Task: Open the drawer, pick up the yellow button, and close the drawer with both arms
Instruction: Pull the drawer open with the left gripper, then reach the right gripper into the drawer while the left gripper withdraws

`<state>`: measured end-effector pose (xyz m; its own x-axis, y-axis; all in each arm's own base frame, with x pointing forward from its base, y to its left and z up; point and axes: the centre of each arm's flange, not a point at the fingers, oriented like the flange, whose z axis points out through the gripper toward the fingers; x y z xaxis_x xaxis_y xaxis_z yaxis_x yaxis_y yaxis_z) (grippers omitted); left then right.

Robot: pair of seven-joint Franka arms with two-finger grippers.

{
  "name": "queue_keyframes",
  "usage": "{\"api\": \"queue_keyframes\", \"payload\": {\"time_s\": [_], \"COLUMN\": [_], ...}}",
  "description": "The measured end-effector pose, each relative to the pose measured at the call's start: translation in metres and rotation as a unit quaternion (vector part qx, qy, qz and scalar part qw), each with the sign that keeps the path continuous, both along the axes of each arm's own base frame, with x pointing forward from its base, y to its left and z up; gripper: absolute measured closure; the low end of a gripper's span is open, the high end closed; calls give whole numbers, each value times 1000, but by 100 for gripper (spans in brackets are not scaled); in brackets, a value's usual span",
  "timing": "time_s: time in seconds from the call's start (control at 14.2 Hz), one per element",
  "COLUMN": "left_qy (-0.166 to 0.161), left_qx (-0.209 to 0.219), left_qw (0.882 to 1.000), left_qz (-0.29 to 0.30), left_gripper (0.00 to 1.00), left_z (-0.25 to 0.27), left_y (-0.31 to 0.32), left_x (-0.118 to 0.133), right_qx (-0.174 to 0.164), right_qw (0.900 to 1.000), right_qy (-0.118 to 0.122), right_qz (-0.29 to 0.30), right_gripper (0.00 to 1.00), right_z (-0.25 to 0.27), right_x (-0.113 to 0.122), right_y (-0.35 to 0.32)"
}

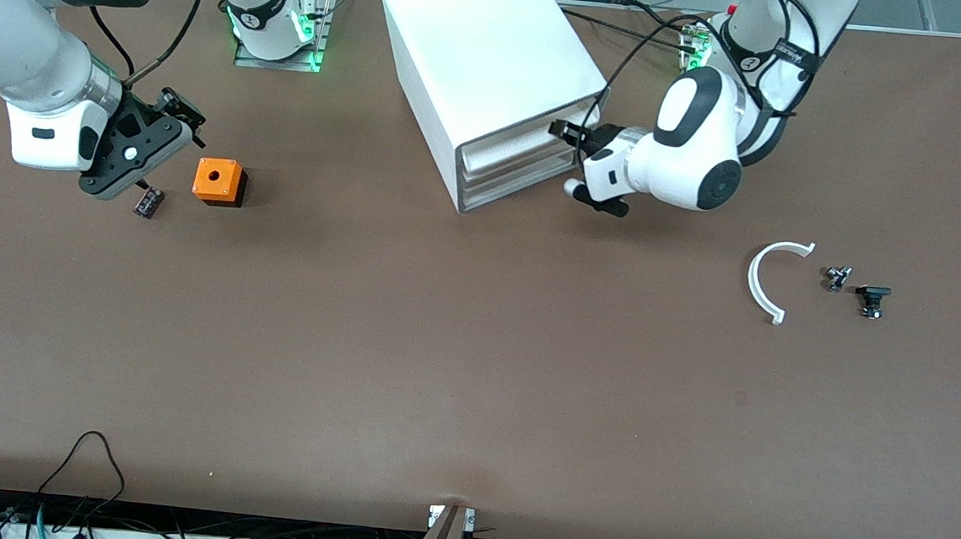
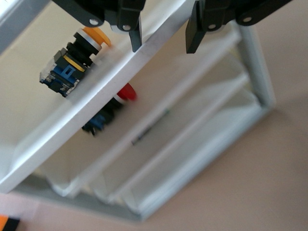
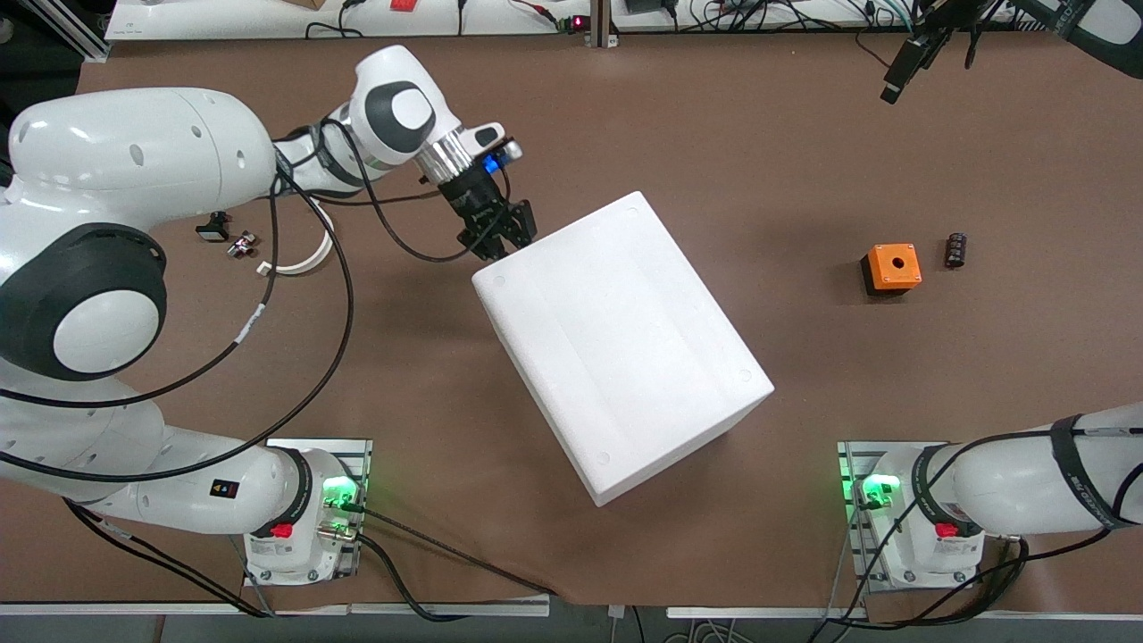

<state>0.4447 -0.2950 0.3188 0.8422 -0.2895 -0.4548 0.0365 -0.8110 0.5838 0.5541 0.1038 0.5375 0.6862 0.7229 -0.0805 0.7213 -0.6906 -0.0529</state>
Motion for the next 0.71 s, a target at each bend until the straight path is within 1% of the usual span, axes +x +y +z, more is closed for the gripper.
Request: {"api": "queue_keyframes", "payload": {"time_s": [0.14, 0.28, 0.42, 0.56, 0.71], "left_qy": [-24, -39, -52, -65, -72], "left_qx": [-2, -1, 2, 7, 6], "left_qw": [1000, 999, 998, 997, 996], "left_qz": [12, 23, 32, 43, 49], "left_gripper": [64, 64, 64, 64, 67], "left_z": [8, 11, 16, 18, 19], "left_y": [24, 39, 46, 58, 67], "left_x": [21, 34, 44, 54, 60], "right_qx": [1, 2, 5, 10, 15], "right_qw": [1000, 999, 998, 994, 989], "right_qy": [2, 2, 1, -11, -21], "right_qz": [17, 35, 66, 109, 145], "right_gripper": [0, 0, 0, 0, 0], "right_z": [-3, -4, -4, -1, 0], "right_x": [3, 2, -1, -4, -10], "right_y": [2, 8, 26, 51, 85]}}
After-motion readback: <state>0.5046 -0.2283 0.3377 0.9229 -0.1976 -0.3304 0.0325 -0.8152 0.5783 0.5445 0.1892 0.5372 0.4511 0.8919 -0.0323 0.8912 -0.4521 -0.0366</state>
